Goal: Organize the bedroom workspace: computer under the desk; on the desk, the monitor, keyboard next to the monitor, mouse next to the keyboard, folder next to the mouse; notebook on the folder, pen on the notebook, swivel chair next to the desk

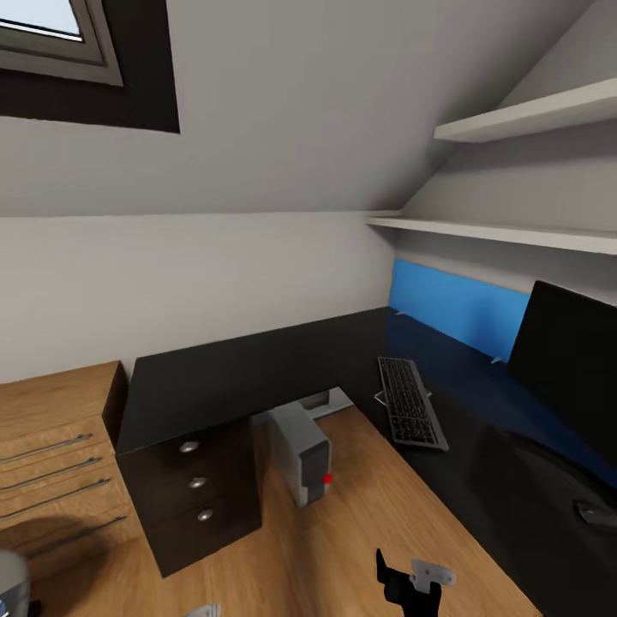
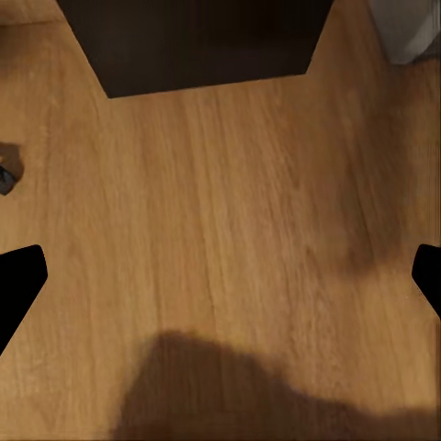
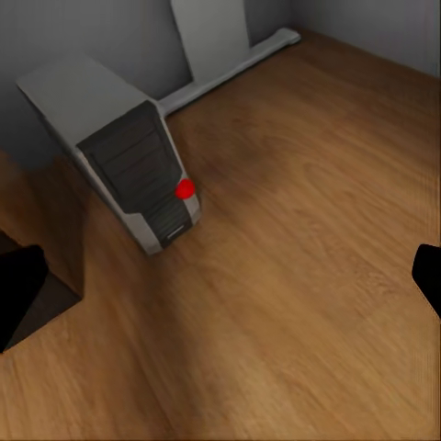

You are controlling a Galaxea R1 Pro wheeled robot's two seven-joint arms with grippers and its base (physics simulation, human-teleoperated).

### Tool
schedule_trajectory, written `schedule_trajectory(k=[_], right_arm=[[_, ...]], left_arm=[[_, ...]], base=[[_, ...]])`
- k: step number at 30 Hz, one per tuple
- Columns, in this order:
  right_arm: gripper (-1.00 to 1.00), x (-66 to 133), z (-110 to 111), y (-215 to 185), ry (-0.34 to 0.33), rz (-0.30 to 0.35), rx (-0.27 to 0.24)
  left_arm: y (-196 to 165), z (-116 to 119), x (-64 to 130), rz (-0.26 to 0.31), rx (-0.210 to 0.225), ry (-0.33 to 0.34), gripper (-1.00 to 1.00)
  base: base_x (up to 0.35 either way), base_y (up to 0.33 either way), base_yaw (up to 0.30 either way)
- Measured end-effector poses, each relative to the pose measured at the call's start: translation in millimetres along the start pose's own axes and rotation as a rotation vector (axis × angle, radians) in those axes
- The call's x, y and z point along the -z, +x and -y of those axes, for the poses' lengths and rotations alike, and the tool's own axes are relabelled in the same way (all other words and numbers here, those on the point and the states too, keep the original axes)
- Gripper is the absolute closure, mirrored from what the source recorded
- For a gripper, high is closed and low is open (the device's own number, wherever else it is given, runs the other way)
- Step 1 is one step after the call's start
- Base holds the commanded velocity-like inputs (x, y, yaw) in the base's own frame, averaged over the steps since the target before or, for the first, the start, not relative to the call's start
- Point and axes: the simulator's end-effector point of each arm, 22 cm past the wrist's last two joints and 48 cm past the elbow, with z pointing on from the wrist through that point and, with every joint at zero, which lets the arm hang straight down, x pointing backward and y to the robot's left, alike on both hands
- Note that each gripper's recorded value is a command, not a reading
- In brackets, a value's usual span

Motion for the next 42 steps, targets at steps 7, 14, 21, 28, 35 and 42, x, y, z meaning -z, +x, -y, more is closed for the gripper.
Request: schedule_trajectory(k=[7, 14, 21, 28, 35, 42], right_arm=[[-1.0, 0.0, -1.0, -3.5, -0.002, 0.007, 0.0], [-1.0, 0.2, -2.2, -6.0, -0.006, 0.011, 0.001], [-1.0, 0.3, -3.3, -6.8, -0.008, 0.012, 0.001], [-1.0, 0.3, -3.7, -6.9, -0.009, 0.012, 0.001], [-1.0, 0.2, -3.3, -6.7, -0.008, 0.011, 0.001], [-1.0, 0.3, -3.4, -6.6, -0.008, 0.011, 0.001]], left_arm=[[-3.3, 0.7, 0.7, 0.007, 0.002, 0.002, -1.0], [-5.9, 1.3, 1.3, 0.013, 0.003, 0.004, -1.0], [-7.0, 1.5, 1.6, 0.016, 0.003, 0.004, -1.0], [-7.2, 1.6, 1.6, 0.016, 0.003, 0.005, -1.0], [-7.3, 1.6, 1.5, 0.016, 0.003, 0.004, -1.0], [-7.3, 1.6, 1.6, 0.016, 0.003, 0.004, -1.0]], base=[[0.0, 0.282, -0.243], [0.0, 0.155, -0.259], [0.0, 0.008, -0.288], [0.0, 0.001, -0.292], [-0.048, 0.11, -0.293], [-0.047, 0.162, -0.294]])
